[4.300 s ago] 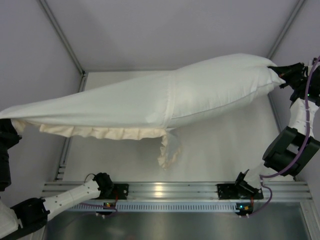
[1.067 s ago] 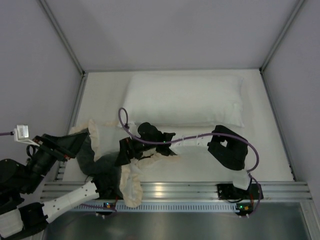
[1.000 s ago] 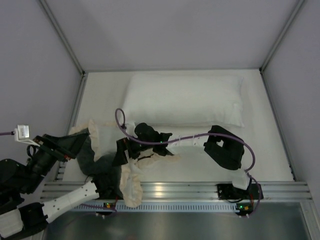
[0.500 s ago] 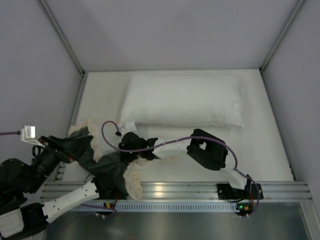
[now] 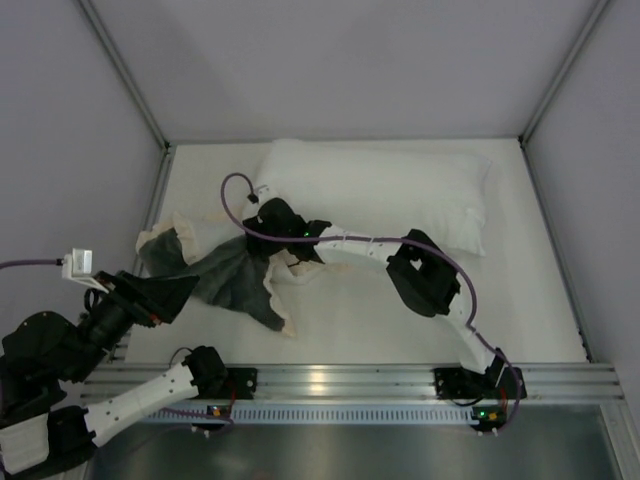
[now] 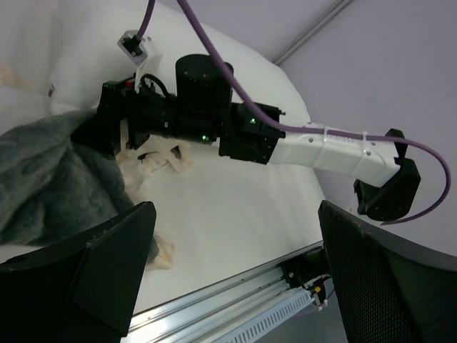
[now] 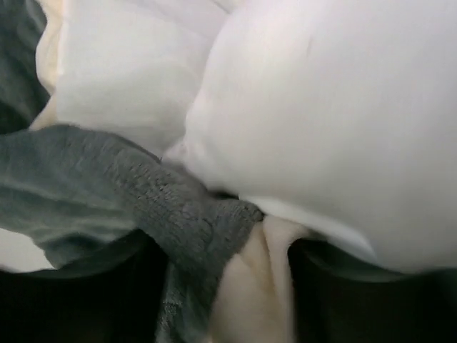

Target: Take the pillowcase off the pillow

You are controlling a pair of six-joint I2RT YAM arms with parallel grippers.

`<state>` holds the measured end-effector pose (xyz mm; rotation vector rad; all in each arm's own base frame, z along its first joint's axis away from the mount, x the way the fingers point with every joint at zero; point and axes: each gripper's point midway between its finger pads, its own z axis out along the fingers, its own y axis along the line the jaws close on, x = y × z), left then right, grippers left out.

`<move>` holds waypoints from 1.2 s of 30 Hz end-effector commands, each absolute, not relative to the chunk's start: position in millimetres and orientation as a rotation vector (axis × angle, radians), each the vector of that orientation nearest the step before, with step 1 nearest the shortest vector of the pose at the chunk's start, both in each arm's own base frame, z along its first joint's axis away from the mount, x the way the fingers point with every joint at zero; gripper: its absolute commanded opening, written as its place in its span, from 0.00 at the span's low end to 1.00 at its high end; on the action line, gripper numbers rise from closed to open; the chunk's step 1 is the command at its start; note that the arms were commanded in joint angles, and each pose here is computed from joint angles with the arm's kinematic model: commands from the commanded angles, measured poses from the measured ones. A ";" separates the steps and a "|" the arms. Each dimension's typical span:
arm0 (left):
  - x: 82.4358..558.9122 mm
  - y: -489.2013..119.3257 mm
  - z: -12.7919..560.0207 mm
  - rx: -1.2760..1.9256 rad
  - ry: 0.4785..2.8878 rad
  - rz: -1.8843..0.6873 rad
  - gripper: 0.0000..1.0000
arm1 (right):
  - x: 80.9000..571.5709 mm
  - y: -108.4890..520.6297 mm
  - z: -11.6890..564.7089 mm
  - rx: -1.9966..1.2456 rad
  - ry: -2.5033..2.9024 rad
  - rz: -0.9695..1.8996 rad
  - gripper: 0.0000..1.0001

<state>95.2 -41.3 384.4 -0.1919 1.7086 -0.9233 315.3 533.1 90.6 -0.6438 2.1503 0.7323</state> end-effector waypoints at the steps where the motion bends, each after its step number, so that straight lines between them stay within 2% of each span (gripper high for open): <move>1: 99.2 -58.5 379.9 -0.168 1.732 -0.948 0.99 | 309.0 529.2 88.3 -0.776 2.153 0.714 0.66; 2: 99.9 -61.4 378.5 -0.164 1.736 -0.952 0.99 | 306.5 523.0 87.9 -0.762 2.162 0.697 0.81; 3: 101.1 -64.1 376.6 -0.160 1.741 -0.951 0.99 | 301.9 517.0 105.9 -0.733 2.146 0.714 0.85; 4: 103.6 -68.5 370.9 -0.157 1.756 -0.943 0.99 | 290.0 503.3 86.8 -0.735 2.172 0.696 0.88; 5: 106.6 -72.8 369.2 -0.159 1.764 -0.937 0.99 | 286.2 494.8 89.6 -0.710 2.165 0.693 0.97; 6: 108.7 -75.5 366.4 -0.157 1.773 -0.928 0.99 | 280.4 486.8 115.3 -0.675 2.127 0.728 0.99; 7: 112.5 -82.3 361.6 -0.150 1.793 -0.916 0.99 | 267.4 468.6 96.6 -0.682 2.160 0.699 0.99; 9: 115.6 -89.6 358.2 -0.138 1.810 -0.910 0.99 | 255.0 448.8 124.3 -0.649 2.121 0.703 1.00; 10: 117.2 -94.0 356.2 -0.130 1.819 -0.909 0.99 | 240.0 435.7 112.9 -0.668 2.146 0.679 1.00; 11: 120.2 -100.8 352.5 -0.121 1.829 -0.908 0.99 | 235.9 424.2 132.3 -0.634 2.119 0.668 1.00; 13: 123.7 -108.3 348.3 -0.118 1.837 -0.911 0.99 | 214.1 406.4 125.7 -0.660 2.134 0.609 0.99; 18: 134.0 -133.5 322.0 -0.120 1.874 -0.930 0.99 | 198.8 341.5 137.3 -0.504 2.152 0.438 0.99; 25: 144.0 -152.7 270.9 -0.242 1.982 -0.930 0.99 | 182.2 239.7 101.9 -0.346 2.202 0.249 0.99; 28: 145.2 -166.1 245.3 -0.266 2.019 -0.964 0.99 | 172.3 211.4 94.7 -0.241 2.211 0.266 1.00; 34: 136.6 -198.1 183.1 -0.246 2.124 -1.074 0.99 | 154.7 197.9 103.6 -0.093 2.148 0.545 1.00; 36: 133.7 -215.3 187.2 -0.195 2.069 -1.200 0.99 | 149.8 198.3 111.7 -0.100 2.090 0.651 1.00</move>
